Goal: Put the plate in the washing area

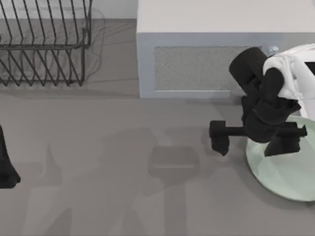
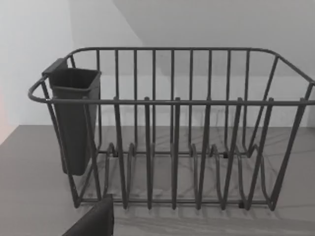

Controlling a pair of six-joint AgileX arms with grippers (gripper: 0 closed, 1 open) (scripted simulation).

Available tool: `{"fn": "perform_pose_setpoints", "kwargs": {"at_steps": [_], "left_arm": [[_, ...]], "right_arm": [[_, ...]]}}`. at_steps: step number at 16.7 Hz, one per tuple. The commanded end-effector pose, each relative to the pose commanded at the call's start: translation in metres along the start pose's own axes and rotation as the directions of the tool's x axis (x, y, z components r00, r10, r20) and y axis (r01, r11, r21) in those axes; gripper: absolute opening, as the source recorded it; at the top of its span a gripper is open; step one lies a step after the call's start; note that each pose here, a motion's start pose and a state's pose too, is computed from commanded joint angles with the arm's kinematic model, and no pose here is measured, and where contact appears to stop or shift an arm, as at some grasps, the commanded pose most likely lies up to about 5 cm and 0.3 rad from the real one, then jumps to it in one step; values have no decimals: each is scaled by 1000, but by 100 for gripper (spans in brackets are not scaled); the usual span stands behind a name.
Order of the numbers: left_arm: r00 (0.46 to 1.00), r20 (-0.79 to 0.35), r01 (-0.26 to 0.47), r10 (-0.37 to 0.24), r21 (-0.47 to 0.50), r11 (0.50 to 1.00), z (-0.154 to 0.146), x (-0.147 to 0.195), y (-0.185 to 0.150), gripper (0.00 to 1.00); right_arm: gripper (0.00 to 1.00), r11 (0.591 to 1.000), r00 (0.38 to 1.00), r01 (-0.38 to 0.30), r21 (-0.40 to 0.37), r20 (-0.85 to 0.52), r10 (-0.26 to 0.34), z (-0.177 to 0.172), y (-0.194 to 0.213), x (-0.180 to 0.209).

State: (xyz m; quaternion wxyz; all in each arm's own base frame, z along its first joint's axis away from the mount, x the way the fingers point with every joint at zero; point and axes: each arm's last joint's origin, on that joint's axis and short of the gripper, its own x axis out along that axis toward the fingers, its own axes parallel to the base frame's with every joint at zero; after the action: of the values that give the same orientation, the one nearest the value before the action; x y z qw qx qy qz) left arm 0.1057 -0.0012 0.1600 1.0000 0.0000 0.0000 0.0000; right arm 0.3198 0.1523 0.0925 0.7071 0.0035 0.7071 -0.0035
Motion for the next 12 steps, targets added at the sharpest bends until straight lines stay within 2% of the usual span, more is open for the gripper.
{"fn": "perform_pose_setpoints", "kwargs": {"at_steps": [2, 12], "left_arm": [[1000, 0, 0, 0, 0, 1000, 0, 0, 0, 100], [1000, 0, 0, 0, 0, 1000, 0, 0, 0, 100]], "right_arm": [[100, 1000, 1000, 0, 0, 0, 0, 0, 0, 0], [25, 1000, 1000, 0, 0, 0, 0, 0, 0, 0]]}}
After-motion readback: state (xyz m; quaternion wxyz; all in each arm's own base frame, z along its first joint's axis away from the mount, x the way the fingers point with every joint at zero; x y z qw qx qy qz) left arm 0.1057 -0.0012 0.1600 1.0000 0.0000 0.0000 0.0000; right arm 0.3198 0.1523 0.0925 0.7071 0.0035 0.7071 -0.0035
